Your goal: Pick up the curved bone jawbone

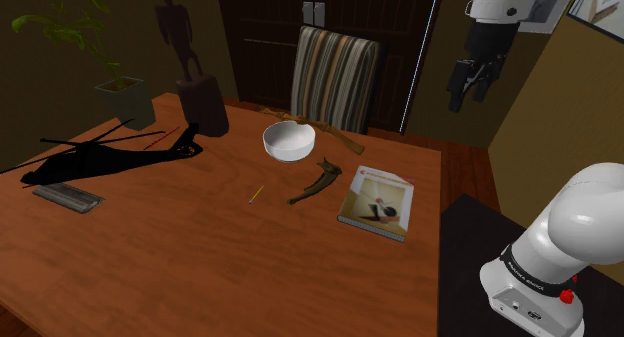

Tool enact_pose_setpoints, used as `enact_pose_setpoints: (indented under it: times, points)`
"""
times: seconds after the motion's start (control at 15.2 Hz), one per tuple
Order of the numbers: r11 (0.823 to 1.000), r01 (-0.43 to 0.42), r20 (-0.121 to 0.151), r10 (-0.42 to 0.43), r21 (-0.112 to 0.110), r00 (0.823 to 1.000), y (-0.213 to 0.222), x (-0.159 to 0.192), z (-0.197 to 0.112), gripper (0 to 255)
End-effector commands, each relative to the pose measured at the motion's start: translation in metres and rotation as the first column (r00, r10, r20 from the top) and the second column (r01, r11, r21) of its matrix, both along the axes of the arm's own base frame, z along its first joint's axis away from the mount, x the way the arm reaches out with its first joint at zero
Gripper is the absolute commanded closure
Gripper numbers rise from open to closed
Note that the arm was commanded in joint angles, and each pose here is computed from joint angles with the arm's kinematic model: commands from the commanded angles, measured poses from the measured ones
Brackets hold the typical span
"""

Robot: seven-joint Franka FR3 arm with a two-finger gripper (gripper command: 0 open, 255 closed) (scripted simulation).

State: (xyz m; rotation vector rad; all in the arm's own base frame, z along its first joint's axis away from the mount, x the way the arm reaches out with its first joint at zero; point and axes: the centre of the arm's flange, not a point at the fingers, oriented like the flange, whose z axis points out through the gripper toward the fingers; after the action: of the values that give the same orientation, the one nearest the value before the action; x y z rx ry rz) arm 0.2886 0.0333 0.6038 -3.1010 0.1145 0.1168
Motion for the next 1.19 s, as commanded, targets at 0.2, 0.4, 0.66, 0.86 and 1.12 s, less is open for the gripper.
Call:
enact_pose_setpoints:
  times: [0.2,0.4,0.66,0.86,1.12]
  points:
    - [1.0,-0.011,0.012,0.011,0.002,1.0,0.008,0.025,-0.028,0]
    - [1.0,-0.021,0.025,0.021,0.004,0.999,0.016,0.05,-0.055,0]
    - [0.999,-0.035,0.042,0.035,0.006,0.999,0.028,0.084,-0.091,0]
    - [0.999,-0.046,0.054,0.045,0.008,0.998,0.037,0.11,-0.118,0]
    - [0.998,-0.06,0.071,0.059,0.01,0.996,0.05,0.145,-0.153,0]
